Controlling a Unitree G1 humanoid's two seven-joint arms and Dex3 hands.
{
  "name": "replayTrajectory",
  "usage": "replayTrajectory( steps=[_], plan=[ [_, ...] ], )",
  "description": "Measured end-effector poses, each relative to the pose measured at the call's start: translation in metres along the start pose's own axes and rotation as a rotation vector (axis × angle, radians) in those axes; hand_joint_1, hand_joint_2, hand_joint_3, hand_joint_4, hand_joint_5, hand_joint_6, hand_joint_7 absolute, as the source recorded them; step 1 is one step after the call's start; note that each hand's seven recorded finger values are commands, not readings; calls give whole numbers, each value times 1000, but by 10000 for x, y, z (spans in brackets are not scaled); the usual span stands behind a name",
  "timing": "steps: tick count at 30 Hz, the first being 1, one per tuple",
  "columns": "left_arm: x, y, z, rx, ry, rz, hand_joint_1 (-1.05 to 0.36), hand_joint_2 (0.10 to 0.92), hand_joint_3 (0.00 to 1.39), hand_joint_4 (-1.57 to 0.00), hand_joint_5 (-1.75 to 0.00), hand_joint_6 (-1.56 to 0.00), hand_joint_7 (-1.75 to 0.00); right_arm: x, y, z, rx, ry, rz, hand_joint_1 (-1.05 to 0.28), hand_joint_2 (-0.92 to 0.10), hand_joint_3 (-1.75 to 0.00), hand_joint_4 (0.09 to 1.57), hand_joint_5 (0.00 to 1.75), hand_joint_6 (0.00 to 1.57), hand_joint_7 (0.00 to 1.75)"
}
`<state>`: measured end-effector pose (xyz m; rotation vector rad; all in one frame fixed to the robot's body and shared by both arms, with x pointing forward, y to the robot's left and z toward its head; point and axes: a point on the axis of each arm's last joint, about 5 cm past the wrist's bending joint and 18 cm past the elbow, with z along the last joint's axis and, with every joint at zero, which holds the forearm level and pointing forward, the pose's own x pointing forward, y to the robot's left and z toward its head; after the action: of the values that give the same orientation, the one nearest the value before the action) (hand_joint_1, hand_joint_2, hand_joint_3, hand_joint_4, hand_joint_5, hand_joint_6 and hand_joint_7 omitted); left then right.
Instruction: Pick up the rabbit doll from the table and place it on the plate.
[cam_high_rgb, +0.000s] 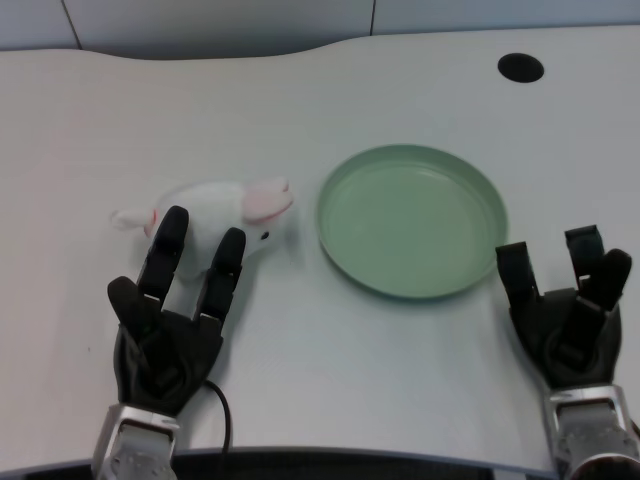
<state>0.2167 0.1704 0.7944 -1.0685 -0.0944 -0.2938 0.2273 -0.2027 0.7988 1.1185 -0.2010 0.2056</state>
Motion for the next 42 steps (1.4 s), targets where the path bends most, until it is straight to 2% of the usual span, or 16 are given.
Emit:
replayTrajectory(
  steps=[4, 9, 12, 19, 24, 25, 29, 31, 33, 36, 39, 42],
  plan=[
    [3, 3, 10, 1, 3, -1, -847, 921, 440, -90, -40, -145, -12, -1, 0, -3, 2, -3, 6, -557, -921, -133, 774, 1746, 591, 1711],
    [10, 12, 41, 9, 5, -1, -855, 921, 438, -98, -43, -153, -13, 0, 5, -22, 5, -4, 6, -568, -921, -140, 776, 1746, 591, 1713],
    [8, 18, 51, 11, 7, 1, -855, 921, 435, -99, -44, -155, -13, 0, 7, -26, 0, -7, 4, -571, -921, -148, 785, 1746, 579, 1740],
    [23, 19, 63, 10, 9, -2, -848, 921, 435, -83, -35, -153, -8, 3, 10, -37, 4, -5, 2, -571, -921, -157, 794, 1746, 593, 1729],
    [44, 22, 90, -2, 15, -9, -840, 921, 443, -72, -29, -150, -6, 9, 16, -54, 4, -5, -4, -569, -921, -161, 798, 1746, 611, 1712],
    [47, 21, 98, 14, 15, -9, -811, 921, 417, -134, -61, -174, -15, 9, 17, -57, 5, -5, -5, -573, -921, -142, 797, 1746, 623, 1690],
    [85, -18, 186, 228, -9, -35, -781, 921, 323, -201, -91, -191, -16, 13, 21, -69, 11, 0, -7, -586, -921, -145, 787, 1746, 624, 1685],
    [114, -45, 259, 371, -6, -45, -829, 921, 174, -316, -118, -273, -32, 16, 23, -75, 12, 1, -7, -580, -921, -144, 784, 1746, 619, 1692],
    [160, -82, 368, 515, -15, -68, -816, 921, 119, -372, -124, -312, -36, 18, 26, -84, 15, 3, -7, -574, -921, -162, 773, 1746, 610, 1684],
    [248, -140, 580, 706, -50, -137, -819, 915, 62, -436, -117, -346, -32, 23, 28, -95, 22, 8, -7, -568, -921, -165, 768, 1746, 612, 1685],
    [387, -236, 745, 867, -76, -205, -847, 895, 17, -494, -101, -389, -29, 33, 33, -111, 37, 16, -7, -569, -921, -128, 779, 1746, 624, 1678],
    [512, -344, 856, 1033, -99, -271, -870, 894, 7, -521, -69, -398, -14, 46, 42, -125, 41, 18, -11, -582, -921, -111, 783, 1746, 639, 1651]
  ],
)
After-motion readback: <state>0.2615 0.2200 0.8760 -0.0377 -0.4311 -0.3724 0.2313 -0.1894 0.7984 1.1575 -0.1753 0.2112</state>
